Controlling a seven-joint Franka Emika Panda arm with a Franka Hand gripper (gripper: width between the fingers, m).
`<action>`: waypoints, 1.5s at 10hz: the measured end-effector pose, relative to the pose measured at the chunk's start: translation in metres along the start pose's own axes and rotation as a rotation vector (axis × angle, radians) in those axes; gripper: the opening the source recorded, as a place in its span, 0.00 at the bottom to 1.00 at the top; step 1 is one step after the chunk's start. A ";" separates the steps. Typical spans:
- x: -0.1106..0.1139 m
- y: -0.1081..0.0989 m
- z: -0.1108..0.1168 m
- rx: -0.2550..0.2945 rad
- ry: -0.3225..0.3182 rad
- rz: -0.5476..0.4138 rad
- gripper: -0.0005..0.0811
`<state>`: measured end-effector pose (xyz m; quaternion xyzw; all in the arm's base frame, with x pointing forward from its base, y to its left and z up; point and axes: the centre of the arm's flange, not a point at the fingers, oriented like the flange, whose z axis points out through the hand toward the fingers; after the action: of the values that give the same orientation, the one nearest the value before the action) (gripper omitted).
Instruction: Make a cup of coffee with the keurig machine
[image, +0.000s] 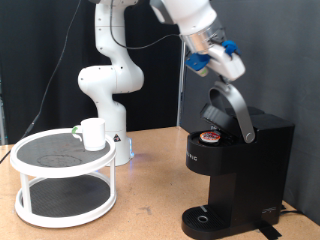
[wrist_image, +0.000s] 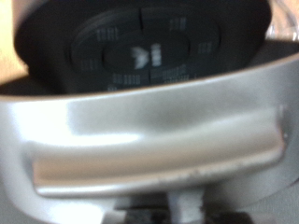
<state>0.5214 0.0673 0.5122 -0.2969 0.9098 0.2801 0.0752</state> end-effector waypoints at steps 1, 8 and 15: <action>0.007 -0.010 -0.001 0.004 0.011 0.019 0.01; 0.042 -0.066 0.018 0.035 0.115 0.116 0.01; 0.057 -0.090 0.049 0.036 0.145 0.134 0.01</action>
<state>0.5260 0.0061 0.4127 -0.2536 0.9355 0.2460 -0.0044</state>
